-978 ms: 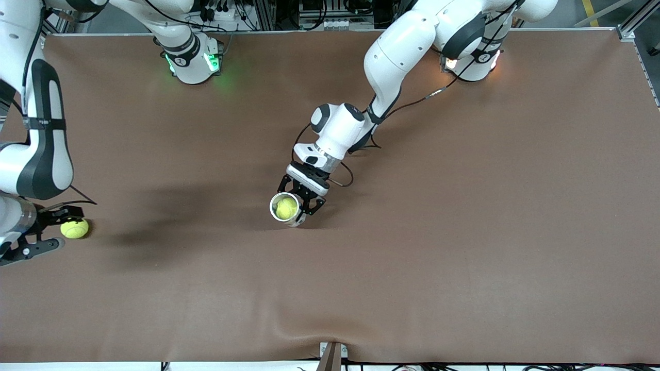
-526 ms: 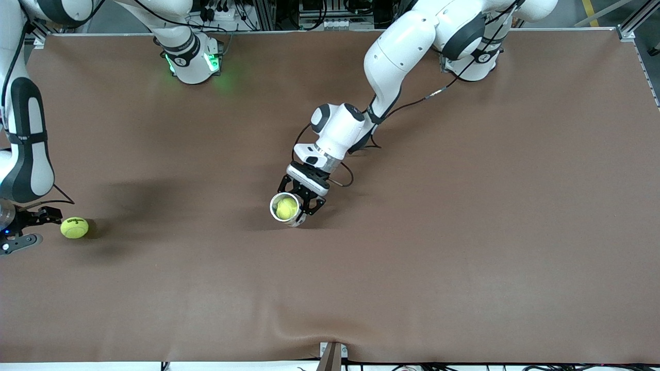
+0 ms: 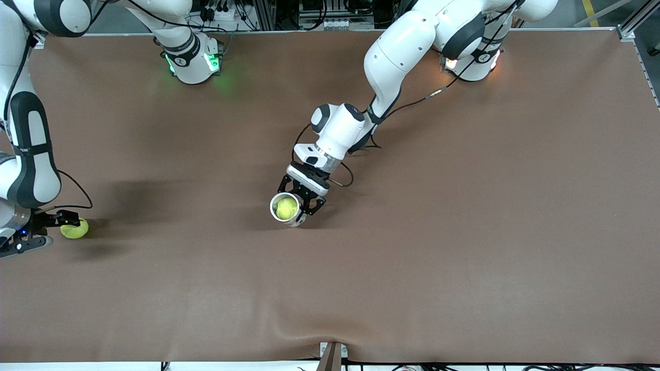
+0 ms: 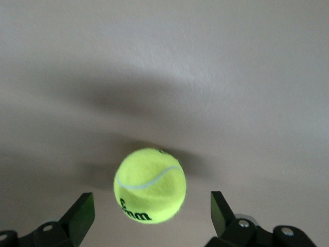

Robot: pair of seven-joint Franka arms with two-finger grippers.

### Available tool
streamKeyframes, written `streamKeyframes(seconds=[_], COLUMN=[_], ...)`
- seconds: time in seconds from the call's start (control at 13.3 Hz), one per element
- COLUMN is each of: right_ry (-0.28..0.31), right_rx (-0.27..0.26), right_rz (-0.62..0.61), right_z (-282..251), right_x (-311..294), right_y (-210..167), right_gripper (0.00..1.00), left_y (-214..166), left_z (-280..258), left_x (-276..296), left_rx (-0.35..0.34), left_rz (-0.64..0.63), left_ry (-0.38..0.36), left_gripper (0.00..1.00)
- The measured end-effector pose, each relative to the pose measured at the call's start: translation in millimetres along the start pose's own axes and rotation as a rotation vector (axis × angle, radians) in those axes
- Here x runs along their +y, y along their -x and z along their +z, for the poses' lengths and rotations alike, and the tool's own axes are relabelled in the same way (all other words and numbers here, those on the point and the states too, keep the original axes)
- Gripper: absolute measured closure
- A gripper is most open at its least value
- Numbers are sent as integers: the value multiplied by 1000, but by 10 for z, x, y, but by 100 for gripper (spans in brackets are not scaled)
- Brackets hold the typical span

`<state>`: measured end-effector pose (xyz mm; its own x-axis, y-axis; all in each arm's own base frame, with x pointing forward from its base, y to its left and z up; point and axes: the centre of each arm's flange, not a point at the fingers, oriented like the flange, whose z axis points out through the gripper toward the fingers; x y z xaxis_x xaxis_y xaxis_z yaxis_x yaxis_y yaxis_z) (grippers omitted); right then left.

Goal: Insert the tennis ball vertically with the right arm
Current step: 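Grasp the second tennis ball with the right gripper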

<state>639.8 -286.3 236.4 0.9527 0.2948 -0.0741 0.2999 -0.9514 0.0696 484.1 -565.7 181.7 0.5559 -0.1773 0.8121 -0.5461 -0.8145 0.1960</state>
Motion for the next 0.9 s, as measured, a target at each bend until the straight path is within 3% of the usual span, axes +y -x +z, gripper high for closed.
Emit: streamKeyframes(seconds=[0.38,0.9], right_ry=[-25,-102], right_rx=[-1,52], right_rz=[41,130], right_z=[267,452], right_x=[95,76], right_y=[162,168], right_gripper=[0,0], left_y=[1,3], left_z=[1,2], left_x=[-2,-3], left_rx=[0,0], left_rz=[0,0], left_ry=[0,-1], left_gripper=[38,38])
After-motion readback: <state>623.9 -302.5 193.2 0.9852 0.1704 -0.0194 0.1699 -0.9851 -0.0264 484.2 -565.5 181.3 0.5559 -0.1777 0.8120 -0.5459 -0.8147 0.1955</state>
